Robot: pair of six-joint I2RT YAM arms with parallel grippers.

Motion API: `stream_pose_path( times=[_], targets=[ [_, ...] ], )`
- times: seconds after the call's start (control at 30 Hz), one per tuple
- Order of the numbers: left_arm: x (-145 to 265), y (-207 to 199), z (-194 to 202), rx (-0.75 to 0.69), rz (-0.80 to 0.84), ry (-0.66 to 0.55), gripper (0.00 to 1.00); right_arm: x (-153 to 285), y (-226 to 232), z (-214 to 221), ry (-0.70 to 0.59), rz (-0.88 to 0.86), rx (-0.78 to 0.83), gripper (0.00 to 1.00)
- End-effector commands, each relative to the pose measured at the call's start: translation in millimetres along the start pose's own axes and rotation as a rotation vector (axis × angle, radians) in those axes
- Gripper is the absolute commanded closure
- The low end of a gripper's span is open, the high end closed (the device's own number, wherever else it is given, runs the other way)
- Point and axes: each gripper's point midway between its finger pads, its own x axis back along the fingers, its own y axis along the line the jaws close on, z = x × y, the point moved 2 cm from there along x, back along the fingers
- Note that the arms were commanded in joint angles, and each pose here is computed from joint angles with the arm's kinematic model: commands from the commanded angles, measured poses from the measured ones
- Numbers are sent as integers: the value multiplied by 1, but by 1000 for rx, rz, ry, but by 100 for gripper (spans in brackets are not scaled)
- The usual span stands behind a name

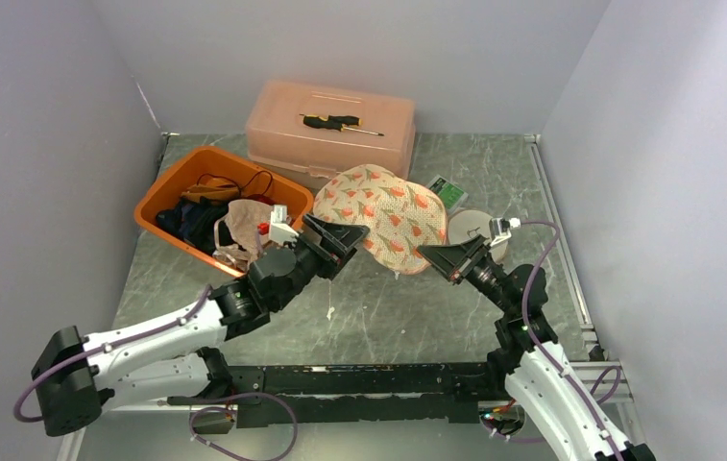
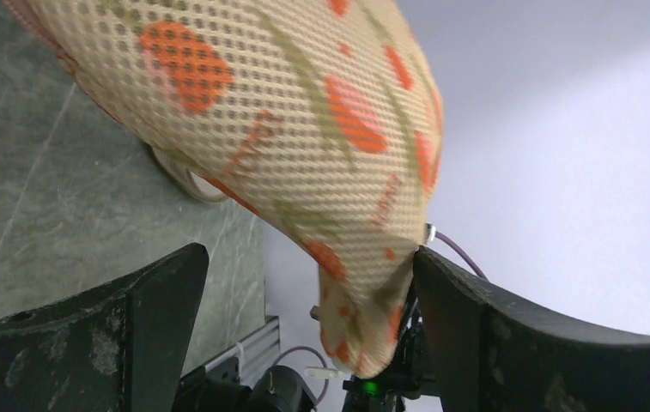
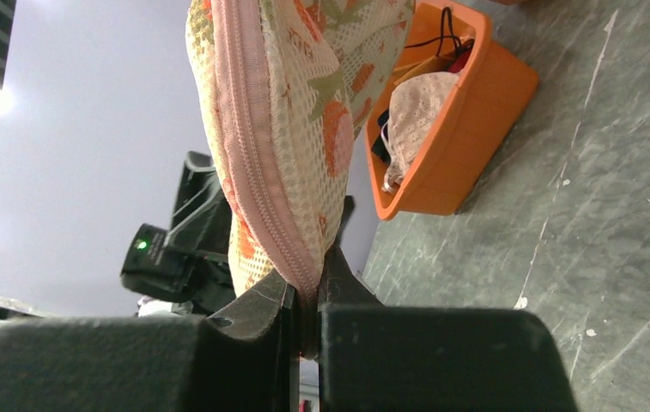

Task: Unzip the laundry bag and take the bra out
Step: Unzip the laundry bag at the center of the board.

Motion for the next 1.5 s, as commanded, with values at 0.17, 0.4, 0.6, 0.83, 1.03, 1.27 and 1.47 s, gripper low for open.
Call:
stream_pose_path(
  times=[0.17,0.4,0.6,0.83,1.03,1.27,1.47],
  targets=[
    [-17,-10,-8,157,115,24,25,7,37,1,14,-161,-11,100],
    [-28,-10,-6,142,129,35,54,8,33,6,43,-163,-75,100],
    [-32,-4,-6,124,122,29,74,9,31,11,72,-154,-108,100],
    [-25,15,-7,47,-2,31,97,6,16,14,119,-42,-49,86],
    [-4,38,-23,98,-190,-33,97,20,21,-7,67,180,320,29],
    [-5,31,-27,157,-359,-50,97,34,34,-23,34,252,541,25],
    [-20,10,-28,169,-372,-61,97,29,49,3,218,102,569,33]
  ],
)
